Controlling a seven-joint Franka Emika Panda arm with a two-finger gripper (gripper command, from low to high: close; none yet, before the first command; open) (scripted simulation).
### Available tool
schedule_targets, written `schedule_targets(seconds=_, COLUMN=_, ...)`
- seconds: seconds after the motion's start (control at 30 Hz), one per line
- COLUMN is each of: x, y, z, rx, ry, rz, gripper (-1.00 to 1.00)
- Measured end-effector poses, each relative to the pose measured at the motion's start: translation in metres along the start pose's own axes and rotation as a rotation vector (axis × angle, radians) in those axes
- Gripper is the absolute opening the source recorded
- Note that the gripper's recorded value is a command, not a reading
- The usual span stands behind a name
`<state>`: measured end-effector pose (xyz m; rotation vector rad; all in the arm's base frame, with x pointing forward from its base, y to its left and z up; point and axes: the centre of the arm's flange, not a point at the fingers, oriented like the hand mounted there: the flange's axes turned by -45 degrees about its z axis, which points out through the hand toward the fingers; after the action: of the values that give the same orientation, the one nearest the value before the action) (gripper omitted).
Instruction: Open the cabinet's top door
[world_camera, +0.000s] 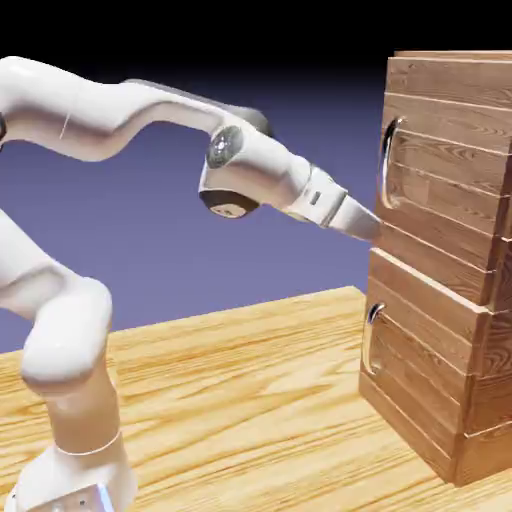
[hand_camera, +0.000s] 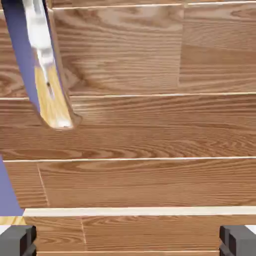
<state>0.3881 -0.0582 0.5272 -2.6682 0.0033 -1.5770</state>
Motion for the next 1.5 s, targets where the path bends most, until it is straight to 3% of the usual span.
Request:
schedule_targets(seconds=1.17, x=0.029, y=-0.063, z=0.008, rx=-0.091, ry=0.498, rz=-0.014, gripper=0.00)
schedule_targets(seconds=1.3, x=0.051, y=-0.061, z=0.048, rx=-0.095, ry=0.503, rz=-0.016, gripper=0.00)
schedule_targets(seconds=1.33, x=0.053, y=-0.060, z=0.053, rx=-0.095, ry=0.504, rz=-0.015, gripper=-1.00)
schedule_targets(seconds=1.5, x=0.051, y=-0.058, z=0.048, rx=-0.075, ry=0.505, rz=-0.020, gripper=-1.00)
